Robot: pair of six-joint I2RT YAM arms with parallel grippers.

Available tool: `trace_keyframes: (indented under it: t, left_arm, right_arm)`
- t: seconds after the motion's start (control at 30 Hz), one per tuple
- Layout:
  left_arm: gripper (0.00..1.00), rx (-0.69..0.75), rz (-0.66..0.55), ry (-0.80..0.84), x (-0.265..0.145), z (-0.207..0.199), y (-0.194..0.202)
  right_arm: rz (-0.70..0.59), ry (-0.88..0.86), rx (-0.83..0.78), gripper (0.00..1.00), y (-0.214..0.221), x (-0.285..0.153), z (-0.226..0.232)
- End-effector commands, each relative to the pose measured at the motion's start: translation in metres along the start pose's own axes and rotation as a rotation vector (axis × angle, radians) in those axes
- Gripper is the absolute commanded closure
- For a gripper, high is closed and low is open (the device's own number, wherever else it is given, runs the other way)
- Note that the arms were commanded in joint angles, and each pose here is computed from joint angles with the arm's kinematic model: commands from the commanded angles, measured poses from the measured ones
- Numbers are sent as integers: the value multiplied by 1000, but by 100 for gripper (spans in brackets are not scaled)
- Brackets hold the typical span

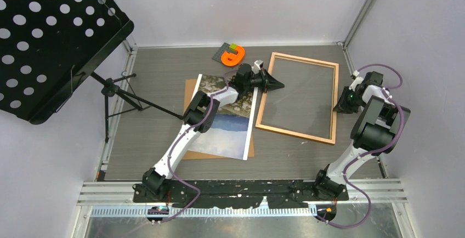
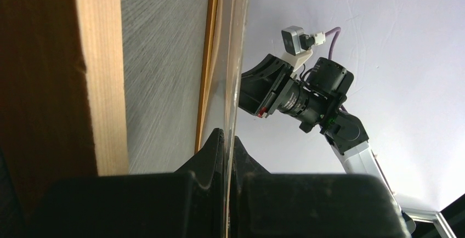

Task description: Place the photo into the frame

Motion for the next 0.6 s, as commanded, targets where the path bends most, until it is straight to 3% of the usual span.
trace_keyframes:
  t: [0.0, 0.57]
  left_arm:
    - [100, 99, 67, 95, 4, -70, 17]
    - [100, 62, 93, 110, 11, -72, 33]
  right_arm:
    - [-18, 13, -23, 93, -9, 8, -4]
    - [-6, 4, -17, 94, -4, 11, -4]
Point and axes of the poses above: each gripper's point midway between its finger pads, its own x axis out along the fingers, its own z axis along the line the jaws close on, y = z × x, the point moved 1 cm from there along -x, back along the fingers, and after that the axes turned 8 degrees about x, right-handed, at the moved point
